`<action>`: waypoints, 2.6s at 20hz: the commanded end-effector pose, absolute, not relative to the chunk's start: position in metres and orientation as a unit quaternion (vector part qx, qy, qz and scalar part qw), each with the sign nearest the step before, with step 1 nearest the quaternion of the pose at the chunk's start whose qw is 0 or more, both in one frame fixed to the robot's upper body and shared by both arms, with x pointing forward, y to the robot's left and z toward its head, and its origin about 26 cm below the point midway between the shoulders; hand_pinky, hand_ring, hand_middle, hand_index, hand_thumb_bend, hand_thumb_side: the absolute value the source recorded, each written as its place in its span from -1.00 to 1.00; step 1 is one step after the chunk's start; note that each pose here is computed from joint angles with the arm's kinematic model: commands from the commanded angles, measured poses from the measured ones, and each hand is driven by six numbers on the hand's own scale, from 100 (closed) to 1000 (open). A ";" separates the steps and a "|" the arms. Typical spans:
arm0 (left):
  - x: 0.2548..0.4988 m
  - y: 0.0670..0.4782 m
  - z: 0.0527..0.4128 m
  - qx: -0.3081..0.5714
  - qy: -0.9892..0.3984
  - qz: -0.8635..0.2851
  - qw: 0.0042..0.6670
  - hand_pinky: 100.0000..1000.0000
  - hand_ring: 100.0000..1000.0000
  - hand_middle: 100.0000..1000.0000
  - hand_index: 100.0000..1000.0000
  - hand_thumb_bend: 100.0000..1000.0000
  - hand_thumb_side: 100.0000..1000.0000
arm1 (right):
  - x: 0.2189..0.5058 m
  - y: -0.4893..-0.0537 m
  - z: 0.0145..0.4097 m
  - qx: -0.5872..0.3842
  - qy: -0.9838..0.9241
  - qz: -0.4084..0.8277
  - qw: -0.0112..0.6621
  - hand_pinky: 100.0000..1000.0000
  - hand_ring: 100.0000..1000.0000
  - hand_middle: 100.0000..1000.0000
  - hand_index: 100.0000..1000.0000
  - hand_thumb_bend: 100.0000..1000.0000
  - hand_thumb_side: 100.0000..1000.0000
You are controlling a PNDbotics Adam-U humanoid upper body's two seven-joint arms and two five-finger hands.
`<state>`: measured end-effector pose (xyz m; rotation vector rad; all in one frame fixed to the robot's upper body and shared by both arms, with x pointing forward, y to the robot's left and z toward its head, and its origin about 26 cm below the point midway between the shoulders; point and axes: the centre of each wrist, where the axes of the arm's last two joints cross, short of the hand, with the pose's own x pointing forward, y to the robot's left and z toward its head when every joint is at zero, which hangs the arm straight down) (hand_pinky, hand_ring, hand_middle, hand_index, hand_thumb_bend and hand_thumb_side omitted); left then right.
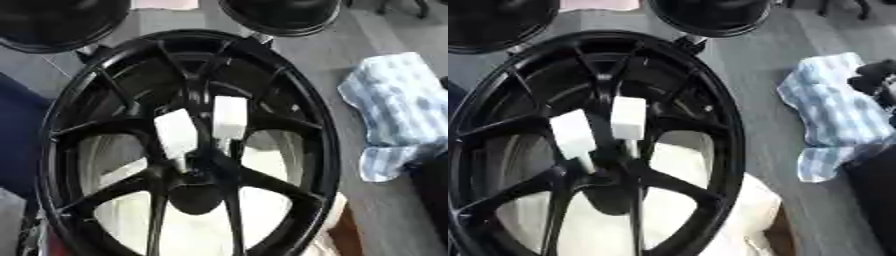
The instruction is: Pull the pin out of the wheel hub.
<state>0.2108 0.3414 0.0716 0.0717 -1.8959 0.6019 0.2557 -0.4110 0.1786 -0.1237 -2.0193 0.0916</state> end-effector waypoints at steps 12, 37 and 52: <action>0.210 0.341 0.078 0.028 -0.803 0.243 0.543 0.56 0.06 -0.21 0.34 -0.98 0.77 | 0.258 -0.394 0.270 -0.105 -0.888 0.257 0.366 0.67 0.47 0.37 0.20 -0.78 -0.50; 0.213 0.340 0.082 0.020 -0.798 0.216 0.562 0.56 0.06 -0.21 0.33 -0.97 0.78 | 0.283 -0.330 0.372 -0.123 -0.622 0.771 0.067 0.58 0.49 0.34 0.39 -0.61 -0.25; 0.216 0.340 0.085 0.011 -0.794 0.207 0.571 0.56 0.06 -0.20 0.33 -0.97 0.79 | 0.326 -0.298 0.352 -0.110 -0.628 0.760 0.127 0.57 0.49 0.32 0.38 -0.29 -0.24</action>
